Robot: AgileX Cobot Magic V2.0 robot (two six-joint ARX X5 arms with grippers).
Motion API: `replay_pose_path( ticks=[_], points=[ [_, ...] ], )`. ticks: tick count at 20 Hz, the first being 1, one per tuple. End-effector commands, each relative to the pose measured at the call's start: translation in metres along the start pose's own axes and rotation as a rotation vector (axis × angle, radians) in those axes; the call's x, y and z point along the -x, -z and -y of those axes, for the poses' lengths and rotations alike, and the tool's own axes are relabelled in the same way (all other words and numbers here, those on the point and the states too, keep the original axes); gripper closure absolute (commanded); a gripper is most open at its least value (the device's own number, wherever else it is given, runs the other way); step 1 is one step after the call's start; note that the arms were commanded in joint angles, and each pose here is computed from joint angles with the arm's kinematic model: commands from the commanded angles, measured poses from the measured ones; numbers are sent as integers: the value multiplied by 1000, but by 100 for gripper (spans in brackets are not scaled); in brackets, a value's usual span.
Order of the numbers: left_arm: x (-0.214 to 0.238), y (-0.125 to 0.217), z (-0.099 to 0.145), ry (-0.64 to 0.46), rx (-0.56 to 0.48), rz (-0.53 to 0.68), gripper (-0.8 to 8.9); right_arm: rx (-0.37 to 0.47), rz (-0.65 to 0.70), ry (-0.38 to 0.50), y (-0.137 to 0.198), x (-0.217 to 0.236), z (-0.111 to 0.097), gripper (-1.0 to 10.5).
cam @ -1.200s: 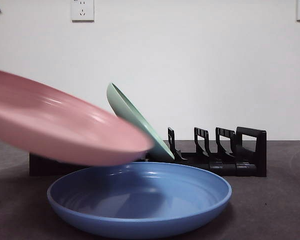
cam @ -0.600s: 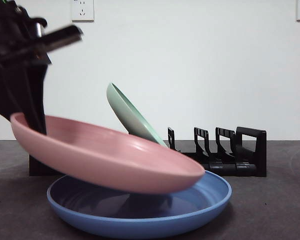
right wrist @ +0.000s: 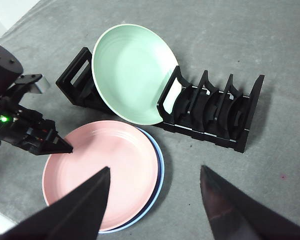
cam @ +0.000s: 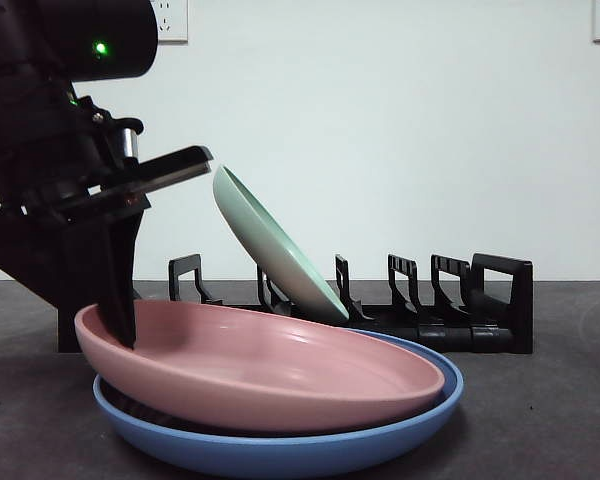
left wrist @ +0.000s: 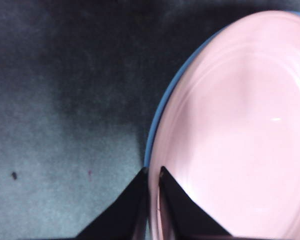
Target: Place the plate
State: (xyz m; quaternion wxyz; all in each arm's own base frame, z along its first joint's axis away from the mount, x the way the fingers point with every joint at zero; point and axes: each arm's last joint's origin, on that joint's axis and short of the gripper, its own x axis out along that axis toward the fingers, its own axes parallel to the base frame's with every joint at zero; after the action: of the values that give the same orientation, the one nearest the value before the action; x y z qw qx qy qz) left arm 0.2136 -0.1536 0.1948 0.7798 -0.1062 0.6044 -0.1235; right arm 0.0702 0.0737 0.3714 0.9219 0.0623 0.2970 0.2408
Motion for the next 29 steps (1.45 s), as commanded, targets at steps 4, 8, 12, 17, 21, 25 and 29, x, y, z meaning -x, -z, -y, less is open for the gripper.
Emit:
replay_pose_path(
  ticks=[4, 8, 12, 17, 21, 25, 29],
  points=[
    [-9, 1, 0, -42, -44, -38, 688, -16, 9, -7, -3, 1, -2, 664],
    [-5, 1, -1, -43, -74, -39, 528, -16, 9, -7, -3, 1, -2, 664],
    [38, 1, -1, -18, -153, 33, 400, -16, 9, -7, -3, 1, -2, 664],
    [121, 14, -39, -27, -155, 303, 399, -13, -3, -7, -3, -2, -3, 664],
    [172, 40, -70, -162, -86, 556, 408, 3, -104, -57, -5, -24, -13, 664],
    [193, 62, -77, -170, -52, 666, 408, 2, -186, -237, -26, -76, -36, 665],
    [197, 69, -77, -163, -56, 694, 407, -15, -298, -430, -66, -148, -51, 665]
  ],
)
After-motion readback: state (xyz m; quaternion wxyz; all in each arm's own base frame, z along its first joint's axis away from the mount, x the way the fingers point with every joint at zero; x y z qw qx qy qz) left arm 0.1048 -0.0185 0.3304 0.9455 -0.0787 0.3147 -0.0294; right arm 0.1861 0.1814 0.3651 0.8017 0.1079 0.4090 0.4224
